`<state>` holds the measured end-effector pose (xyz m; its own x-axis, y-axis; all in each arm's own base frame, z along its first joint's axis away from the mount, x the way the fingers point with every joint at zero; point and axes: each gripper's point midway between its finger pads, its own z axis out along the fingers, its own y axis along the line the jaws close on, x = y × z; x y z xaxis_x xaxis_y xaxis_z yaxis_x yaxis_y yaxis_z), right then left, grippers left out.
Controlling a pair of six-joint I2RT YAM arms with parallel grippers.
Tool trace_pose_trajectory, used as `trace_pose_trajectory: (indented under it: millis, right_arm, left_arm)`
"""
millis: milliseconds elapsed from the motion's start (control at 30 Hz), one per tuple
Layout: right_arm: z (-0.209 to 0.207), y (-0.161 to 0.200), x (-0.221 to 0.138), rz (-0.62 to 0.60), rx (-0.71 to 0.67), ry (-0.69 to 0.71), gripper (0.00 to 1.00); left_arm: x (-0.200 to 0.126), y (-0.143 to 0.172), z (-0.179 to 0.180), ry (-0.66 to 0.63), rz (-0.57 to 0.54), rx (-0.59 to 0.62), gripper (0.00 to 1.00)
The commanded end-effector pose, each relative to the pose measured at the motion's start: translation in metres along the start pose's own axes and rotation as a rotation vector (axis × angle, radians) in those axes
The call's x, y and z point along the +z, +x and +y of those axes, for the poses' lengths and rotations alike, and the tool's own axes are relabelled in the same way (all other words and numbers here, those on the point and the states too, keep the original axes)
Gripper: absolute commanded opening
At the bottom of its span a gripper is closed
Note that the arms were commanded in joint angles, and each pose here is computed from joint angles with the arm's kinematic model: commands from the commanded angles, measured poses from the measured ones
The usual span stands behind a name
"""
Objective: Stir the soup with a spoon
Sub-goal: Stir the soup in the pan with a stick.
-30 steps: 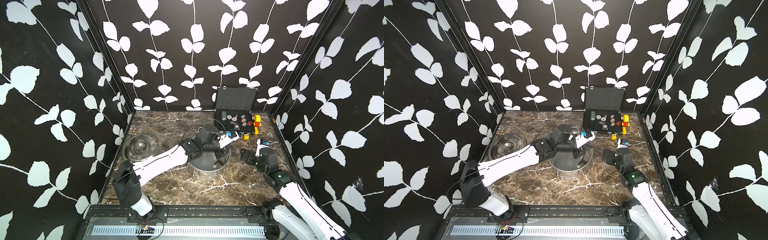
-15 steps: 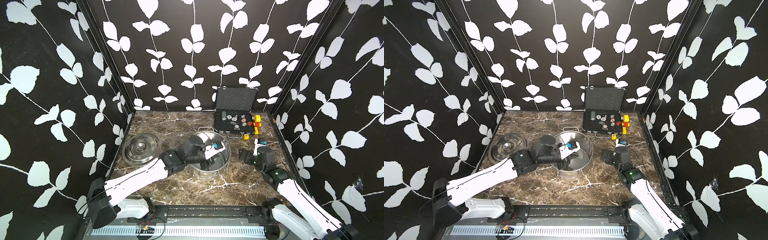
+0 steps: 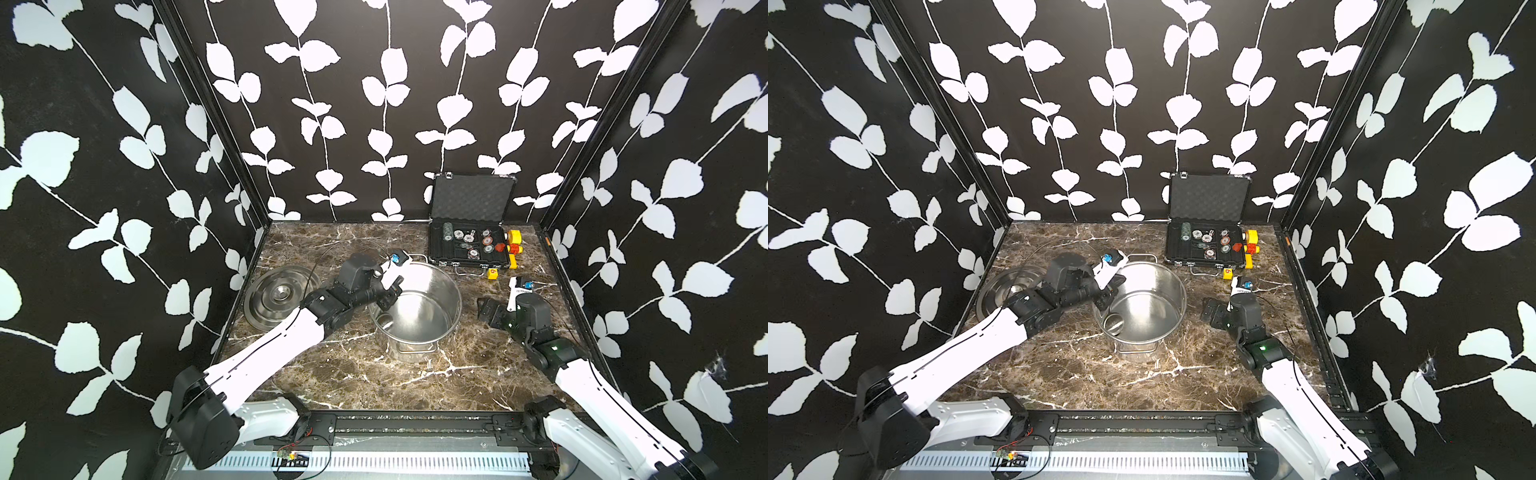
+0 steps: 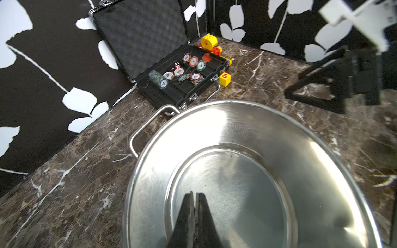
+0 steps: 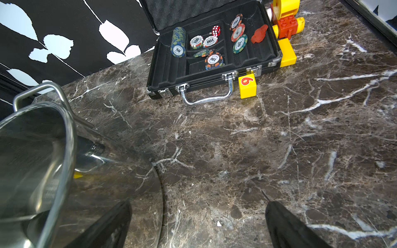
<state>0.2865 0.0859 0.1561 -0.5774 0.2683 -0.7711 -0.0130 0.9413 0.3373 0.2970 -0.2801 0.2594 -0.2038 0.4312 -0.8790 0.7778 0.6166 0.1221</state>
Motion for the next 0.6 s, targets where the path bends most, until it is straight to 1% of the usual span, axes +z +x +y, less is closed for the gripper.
trace_pose_trajectory:
  millis: [0,67,267,400,467,567]
  right_arm:
    - [0.005,-0.01,-0.005,-0.037,-0.002,-0.014,0.99]
    - [0.003,-0.01,-0.006,-0.041,-0.004,-0.008,0.99]
    - [0.0,-0.008,-0.007,-0.045,0.0,0.001,0.99]
    - [0.0,-0.007,-0.007,-0.045,0.002,0.002,0.99]
    - [-0.001,-0.007,-0.007,-0.048,0.001,0.006,0.99]
    - [-0.003,-0.007,-0.008,-0.05,-0.003,0.014,0.99]
  left_arm:
    - [0.003,-0.029,0.034,-0.095,-0.077,-0.039,0.0]
    - [0.012,-0.036,0.04,-0.091,-0.084,-0.047,0.0]
    - [0.041,-0.06,0.035,-0.01,-0.124,-0.028,0.0]
    - [0.064,-0.072,0.025,0.081,-0.137,-0.02,0.0]
    - [0.075,-0.075,0.021,0.112,-0.136,-0.025,0.0]
    - [0.085,-0.088,0.007,0.15,-0.152,-0.008,0.0]
